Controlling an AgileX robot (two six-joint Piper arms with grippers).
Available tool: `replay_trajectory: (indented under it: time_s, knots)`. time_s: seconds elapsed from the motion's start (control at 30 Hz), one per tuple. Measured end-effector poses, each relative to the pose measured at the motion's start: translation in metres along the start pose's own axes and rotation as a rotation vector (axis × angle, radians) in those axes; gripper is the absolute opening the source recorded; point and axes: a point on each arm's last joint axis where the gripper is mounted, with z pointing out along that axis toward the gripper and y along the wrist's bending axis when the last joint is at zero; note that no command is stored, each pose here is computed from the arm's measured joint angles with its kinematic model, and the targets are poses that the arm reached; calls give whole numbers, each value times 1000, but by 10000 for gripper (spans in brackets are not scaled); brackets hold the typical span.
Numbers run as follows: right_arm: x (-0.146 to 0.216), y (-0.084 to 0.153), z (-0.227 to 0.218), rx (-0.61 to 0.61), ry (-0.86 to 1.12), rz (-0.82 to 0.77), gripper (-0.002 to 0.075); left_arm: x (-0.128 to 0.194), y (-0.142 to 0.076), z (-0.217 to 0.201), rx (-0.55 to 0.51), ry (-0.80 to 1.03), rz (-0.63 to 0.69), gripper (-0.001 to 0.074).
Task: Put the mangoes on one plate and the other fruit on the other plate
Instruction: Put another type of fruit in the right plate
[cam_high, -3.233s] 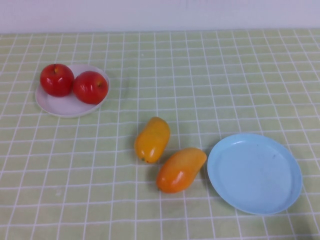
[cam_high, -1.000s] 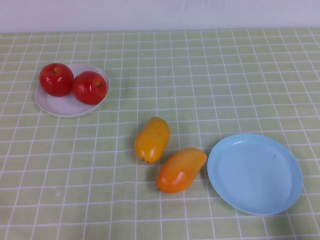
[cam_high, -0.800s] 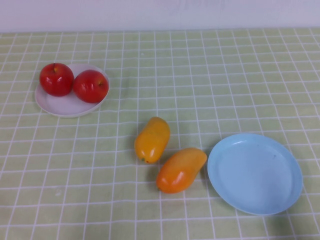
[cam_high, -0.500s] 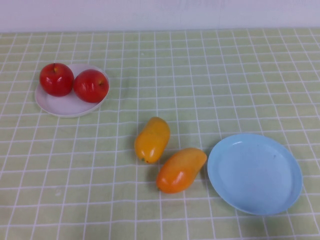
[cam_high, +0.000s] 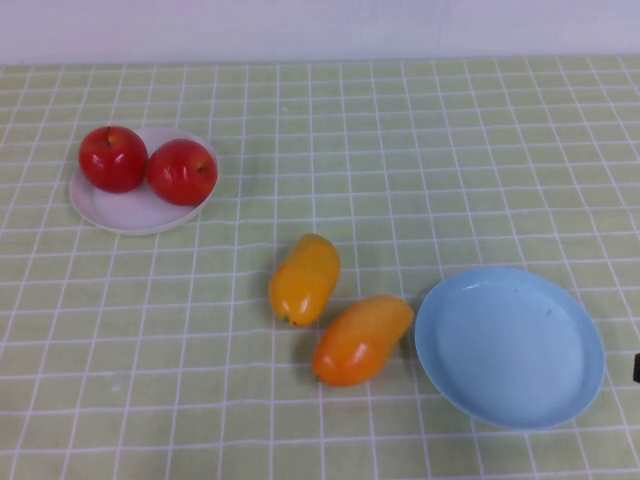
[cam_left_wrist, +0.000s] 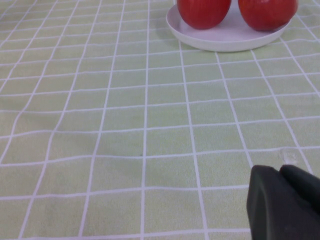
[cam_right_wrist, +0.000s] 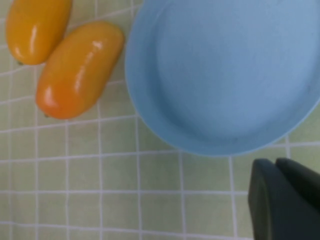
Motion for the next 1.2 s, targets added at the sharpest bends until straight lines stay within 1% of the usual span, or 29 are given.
replay_trajectory:
  time_s: [0.1, 0.17, 0.23, 0.37, 0.47, 0.53, 0.6, 0.67, 0.73, 0.83, 0.87, 0.93, 1.0, 1.1, 1.2]
  knots:
    - [-12, 2, 10, 22, 49, -25, -17, 0, 0, 0, 0, 0, 0, 2]
    - [-19, 8, 19, 25, 92, -44, -17, 0, 0, 0, 0, 0, 0, 2]
    - [-25, 21, 31, 10, 138, -78, -17, 0, 0, 0, 0, 0, 0, 2]
    - [-34, 63, 54, -49, 211, -197, -17, 0, 0, 0, 0, 0, 0, 2]
    - [-39, 99, 74, -94, 258, -286, -17, 0, 0, 0, 0, 0, 0, 2]
    - [-41, 122, 91, -106, 293, -336, -11, 0, 0, 0, 0, 0, 0, 2]
    - [-43, 140, 105, -101, 312, -375, 9, 0, 0, 0, 0, 0, 0, 2]
    - [-45, 158, 116, -96, 330, -408, 50, 0, 0, 0, 0, 0, 0, 2]
    - [-48, 170, 128, -79, 357, -426, 120, 0, 0, 0, 0, 0, 0, 2]
    - [-53, 179, 140, -33, 378, -418, 269, 0, 0, 0, 0, 0, 0, 2]
    - [-54, 180, 144, -18, 379, -410, 304, 0, 0, 0, 0, 0, 0, 2]
    - [-58, 182, 149, 14, 373, -343, 428, 0, 0, 0, 0, 0, 0, 2]
    - [-62, 183, 153, 38, 361, -303, 512, 0, 0, 0, 0, 0, 0, 2]
    - [-65, 183, 161, 83, 354, -244, 581, 0, 0, 0, 0, 0, 0, 2]
    - [-65, 177, 168, 140, 368, -191, 602, 0, 0, 0, 0, 0, 0, 2]
